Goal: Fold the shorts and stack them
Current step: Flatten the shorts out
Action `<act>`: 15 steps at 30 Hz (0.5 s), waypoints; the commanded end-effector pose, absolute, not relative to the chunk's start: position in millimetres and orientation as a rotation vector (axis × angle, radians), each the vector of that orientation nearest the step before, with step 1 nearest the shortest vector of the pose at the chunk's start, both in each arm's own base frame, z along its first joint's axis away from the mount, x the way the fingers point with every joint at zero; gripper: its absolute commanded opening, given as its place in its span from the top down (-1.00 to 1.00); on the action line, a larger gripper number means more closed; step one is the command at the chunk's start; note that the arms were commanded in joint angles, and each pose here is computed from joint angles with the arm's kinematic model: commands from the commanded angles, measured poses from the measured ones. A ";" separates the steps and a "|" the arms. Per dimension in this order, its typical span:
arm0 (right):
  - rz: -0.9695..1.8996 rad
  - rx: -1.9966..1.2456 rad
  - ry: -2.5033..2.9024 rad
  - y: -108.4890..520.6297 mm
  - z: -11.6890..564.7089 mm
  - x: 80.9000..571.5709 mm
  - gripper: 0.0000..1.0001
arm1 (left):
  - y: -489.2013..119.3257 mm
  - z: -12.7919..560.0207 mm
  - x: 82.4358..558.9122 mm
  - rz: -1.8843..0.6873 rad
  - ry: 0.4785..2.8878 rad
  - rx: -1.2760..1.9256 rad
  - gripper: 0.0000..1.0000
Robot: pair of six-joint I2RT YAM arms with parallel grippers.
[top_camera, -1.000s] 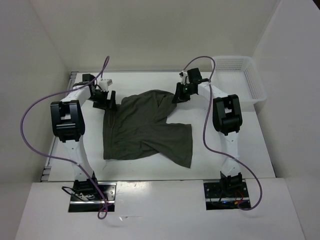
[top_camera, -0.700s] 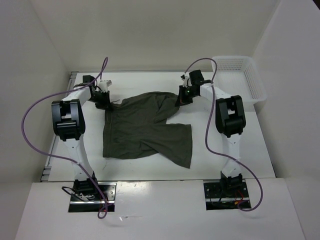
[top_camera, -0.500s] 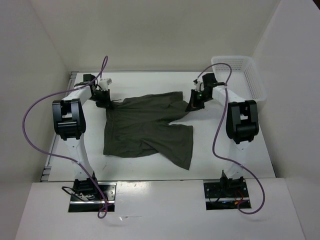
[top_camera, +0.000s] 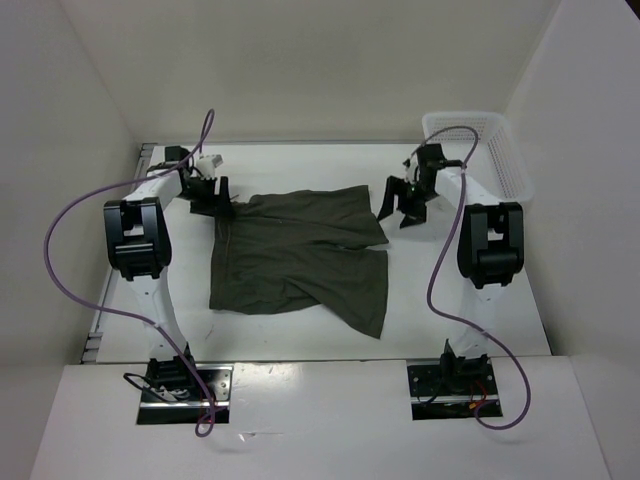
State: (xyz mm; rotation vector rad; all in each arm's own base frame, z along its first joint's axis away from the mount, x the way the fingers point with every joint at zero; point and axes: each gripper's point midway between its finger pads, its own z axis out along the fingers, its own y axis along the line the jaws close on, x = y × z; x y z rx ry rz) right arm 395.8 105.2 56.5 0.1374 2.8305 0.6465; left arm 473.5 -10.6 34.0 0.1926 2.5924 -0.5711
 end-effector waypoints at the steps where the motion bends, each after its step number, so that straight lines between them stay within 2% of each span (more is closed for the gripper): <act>1: 0.543 0.012 2.535 122.0 119.8 484.3 -0.59 | 0.4 51.9 481.6 -0.523 2.554 0.203 -0.62; 6: 0.529 -0.055 2.474 171.7 106.1 532.9 -0.65 | 8.1 65.2 497.5 -0.496 2.516 0.162 -0.72; 11: 0.384 0.005 2.485 163.1 71.7 560.7 -0.65 | 3.6 69.4 502.2 -0.535 2.499 0.152 -0.75; 12: 0.368 0.011 2.492 161.8 60.7 564.5 -0.72 | 0.1 70.9 501.8 -0.562 2.491 0.159 -0.75; 15: 0.352 -0.007 2.512 164.8 48.2 562.4 -0.72 | -5.6 60.6 494.9 -0.612 2.510 0.157 -0.71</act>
